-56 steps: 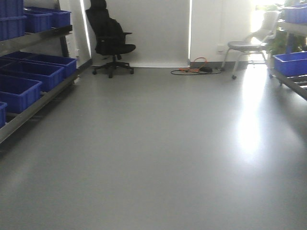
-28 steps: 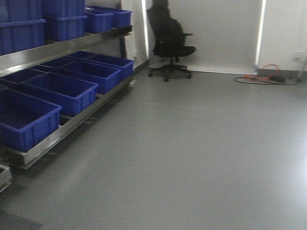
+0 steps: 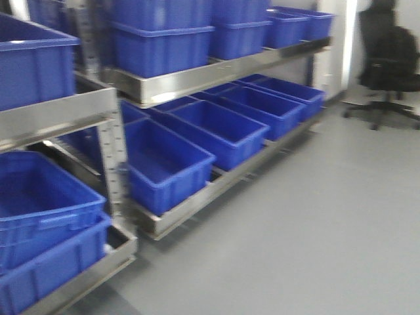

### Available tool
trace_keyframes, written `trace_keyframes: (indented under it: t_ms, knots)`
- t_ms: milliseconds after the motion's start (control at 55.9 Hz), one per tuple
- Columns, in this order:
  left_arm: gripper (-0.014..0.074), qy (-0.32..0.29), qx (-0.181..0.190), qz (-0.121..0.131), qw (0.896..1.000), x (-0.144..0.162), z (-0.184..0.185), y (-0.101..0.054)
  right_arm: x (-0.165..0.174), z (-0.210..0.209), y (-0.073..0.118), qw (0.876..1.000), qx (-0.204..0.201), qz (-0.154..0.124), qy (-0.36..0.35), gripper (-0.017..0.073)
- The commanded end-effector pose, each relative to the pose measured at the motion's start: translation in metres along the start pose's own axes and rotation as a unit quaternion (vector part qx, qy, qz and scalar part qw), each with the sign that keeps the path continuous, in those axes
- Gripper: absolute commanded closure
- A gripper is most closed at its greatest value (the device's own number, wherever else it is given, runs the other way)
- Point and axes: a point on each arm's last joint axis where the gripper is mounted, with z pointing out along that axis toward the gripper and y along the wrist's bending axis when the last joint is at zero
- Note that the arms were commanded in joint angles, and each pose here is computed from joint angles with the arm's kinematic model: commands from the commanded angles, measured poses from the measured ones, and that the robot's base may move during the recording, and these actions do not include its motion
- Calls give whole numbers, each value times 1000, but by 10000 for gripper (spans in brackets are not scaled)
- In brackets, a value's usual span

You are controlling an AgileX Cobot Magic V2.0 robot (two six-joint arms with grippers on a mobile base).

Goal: Pick and sort blue part to right shelf
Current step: 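Drive the base to the blue bin rack holding both parts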

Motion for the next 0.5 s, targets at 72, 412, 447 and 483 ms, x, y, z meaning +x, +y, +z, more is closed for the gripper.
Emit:
trace_keyframes:
  t_ms: [72,412,447,483]
  knots:
    - [291,-49,6,-2,999,-15,-2,-1,-16,-2,0,999,-2,-11,-51,335]
    - [291,-49,6,-2,999,-15,-2,-1,-16,-2,0,999,-2,-11,-51,335]
    - [291,-49,6,-2,999,-15,-2,-1,-16,-2,0,999,-2,-11,-51,335]
    - [291,-49,6,-2,999,-15,-2,-1,-16,-2,0,999,-2,-11,-51,335]
